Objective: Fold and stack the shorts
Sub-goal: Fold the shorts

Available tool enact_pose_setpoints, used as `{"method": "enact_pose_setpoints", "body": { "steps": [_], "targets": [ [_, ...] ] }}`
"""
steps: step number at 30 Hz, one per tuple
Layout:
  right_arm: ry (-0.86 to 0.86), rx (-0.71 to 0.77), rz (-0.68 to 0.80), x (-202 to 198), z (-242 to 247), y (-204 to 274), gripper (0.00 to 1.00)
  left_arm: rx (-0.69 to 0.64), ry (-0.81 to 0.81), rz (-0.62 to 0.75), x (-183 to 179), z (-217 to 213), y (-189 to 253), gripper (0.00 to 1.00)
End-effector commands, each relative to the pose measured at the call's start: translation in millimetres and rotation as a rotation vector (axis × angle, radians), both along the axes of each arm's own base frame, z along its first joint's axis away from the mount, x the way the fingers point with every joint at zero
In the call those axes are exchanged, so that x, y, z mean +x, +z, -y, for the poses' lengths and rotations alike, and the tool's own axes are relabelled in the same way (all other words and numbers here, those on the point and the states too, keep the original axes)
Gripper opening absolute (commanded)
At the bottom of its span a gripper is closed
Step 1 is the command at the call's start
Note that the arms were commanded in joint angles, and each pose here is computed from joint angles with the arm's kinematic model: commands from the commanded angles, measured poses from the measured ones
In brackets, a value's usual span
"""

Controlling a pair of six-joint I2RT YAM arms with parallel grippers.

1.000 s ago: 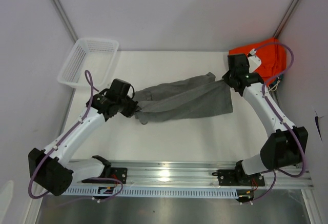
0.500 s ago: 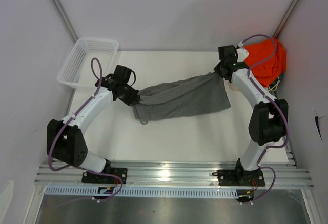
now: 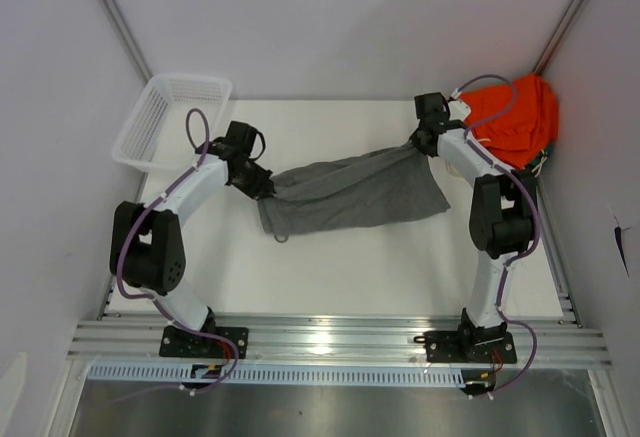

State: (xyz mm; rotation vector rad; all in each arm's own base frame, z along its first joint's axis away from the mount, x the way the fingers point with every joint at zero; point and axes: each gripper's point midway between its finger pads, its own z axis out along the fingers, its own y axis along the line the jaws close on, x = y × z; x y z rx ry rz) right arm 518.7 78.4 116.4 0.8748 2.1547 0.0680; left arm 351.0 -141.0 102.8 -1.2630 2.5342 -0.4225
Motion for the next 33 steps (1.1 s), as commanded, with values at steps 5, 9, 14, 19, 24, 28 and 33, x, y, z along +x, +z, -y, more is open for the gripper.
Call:
{"method": "enact_pose_setpoints", "body": {
  "steps": [5,9,14,19,24,28,33],
  "targets": [
    [-0.086,0.008,0.121,39,21,14,0.0,-0.005,0.028,0.072,24,-13,12,0.0],
    [-0.095,0.032,0.133,46,22,8,0.0,-0.011,0.046,0.064,29,-17,13,0.01],
    [-0.095,0.043,0.147,52,21,5,0.0,-0.018,0.08,0.07,33,-23,12,0.0],
    [-0.03,0.07,0.182,61,11,5,0.15,-0.022,0.103,0.088,38,-27,14,0.37],
    [0.048,0.108,0.251,71,-1,20,0.43,-0.006,0.132,0.13,34,-34,24,0.99],
    [0.09,0.096,0.295,73,-5,37,0.68,0.044,0.153,0.186,35,-47,39,0.99],
    [0.139,0.073,0.346,73,-6,60,0.79,0.113,0.101,0.275,38,-57,61,0.99]
  ]
}}
